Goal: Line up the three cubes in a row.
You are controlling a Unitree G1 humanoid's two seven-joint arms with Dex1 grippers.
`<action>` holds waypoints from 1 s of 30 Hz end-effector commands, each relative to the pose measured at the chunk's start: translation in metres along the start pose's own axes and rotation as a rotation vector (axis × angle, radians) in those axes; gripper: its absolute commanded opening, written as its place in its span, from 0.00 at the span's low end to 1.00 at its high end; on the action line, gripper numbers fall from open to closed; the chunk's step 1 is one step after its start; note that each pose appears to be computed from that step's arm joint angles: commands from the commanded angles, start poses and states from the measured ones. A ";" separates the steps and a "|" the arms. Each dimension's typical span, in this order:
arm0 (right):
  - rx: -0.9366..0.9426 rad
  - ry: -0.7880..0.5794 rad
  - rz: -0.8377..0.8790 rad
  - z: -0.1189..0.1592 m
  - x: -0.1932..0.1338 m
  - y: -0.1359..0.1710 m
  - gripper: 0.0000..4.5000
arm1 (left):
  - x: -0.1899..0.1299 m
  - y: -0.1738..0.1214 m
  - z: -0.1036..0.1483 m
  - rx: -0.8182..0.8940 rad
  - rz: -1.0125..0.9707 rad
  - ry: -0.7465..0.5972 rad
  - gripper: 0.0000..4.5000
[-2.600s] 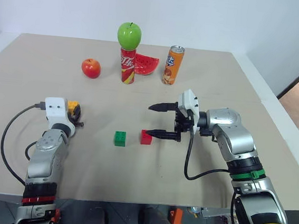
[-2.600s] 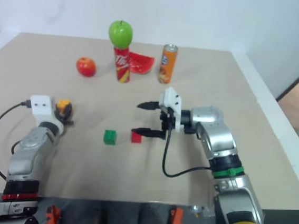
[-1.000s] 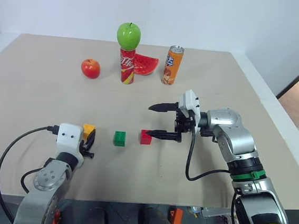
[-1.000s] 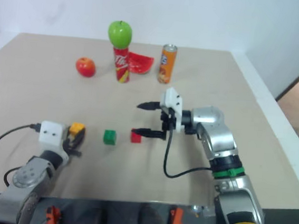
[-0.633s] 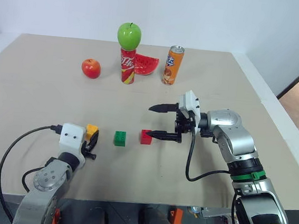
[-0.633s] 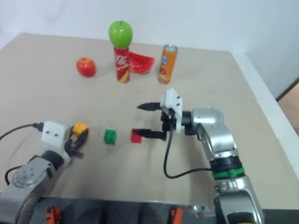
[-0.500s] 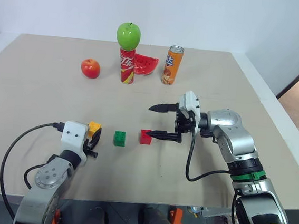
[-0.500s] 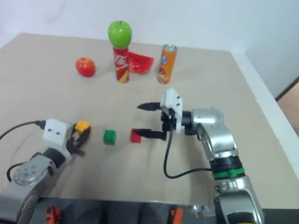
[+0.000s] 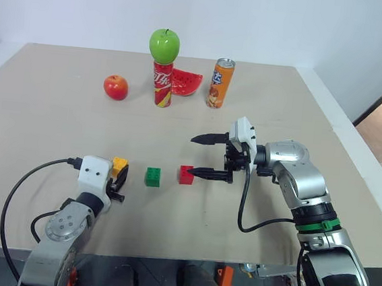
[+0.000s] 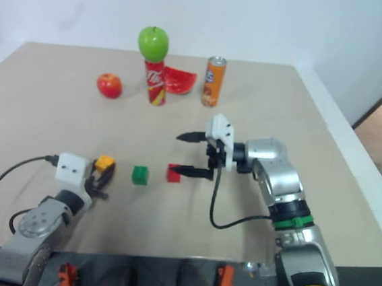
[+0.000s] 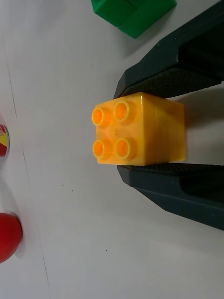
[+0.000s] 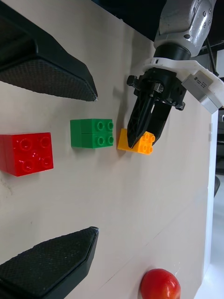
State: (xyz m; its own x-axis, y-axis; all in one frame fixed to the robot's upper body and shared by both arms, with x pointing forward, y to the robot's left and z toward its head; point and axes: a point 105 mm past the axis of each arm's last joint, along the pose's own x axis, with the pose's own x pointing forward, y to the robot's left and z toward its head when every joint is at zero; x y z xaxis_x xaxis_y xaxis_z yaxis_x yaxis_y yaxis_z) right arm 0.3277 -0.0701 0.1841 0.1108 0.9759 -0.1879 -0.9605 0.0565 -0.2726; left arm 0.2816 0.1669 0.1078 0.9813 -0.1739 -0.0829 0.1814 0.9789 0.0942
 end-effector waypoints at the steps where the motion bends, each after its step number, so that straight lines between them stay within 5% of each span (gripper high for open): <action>1: -0.046 -0.018 -0.019 0.010 -0.005 -0.003 1.00 | -0.003 0.006 0.006 0.019 0.033 -0.019 0.29; 21: -0.044 -0.023 -0.015 0.010 -0.004 -0.001 1.00 | -0.005 0.007 -0.001 0.017 0.053 0.020 0.29; 22: -0.045 -0.023 -0.015 0.009 -0.003 -0.001 1.00 | -0.005 0.007 -0.001 0.018 0.051 0.018 0.52; 28: -0.044 -0.027 -0.011 0.010 -0.003 0.000 1.00 | -0.004 0.006 0.005 0.025 0.035 -0.010 0.96; 30: -0.044 -0.027 -0.009 0.010 -0.002 0.000 1.00 | -0.005 0.006 0.007 0.025 0.036 -0.015 0.99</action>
State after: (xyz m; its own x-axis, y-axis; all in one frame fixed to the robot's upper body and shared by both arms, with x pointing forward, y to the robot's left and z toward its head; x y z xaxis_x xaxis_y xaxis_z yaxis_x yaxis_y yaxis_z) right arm 0.3274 -0.0704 0.1825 0.1112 0.9758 -0.1880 -0.9609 0.0573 -0.2711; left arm 0.2791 0.1718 0.1019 0.9829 -0.1426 -0.1165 0.1544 0.9829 0.1003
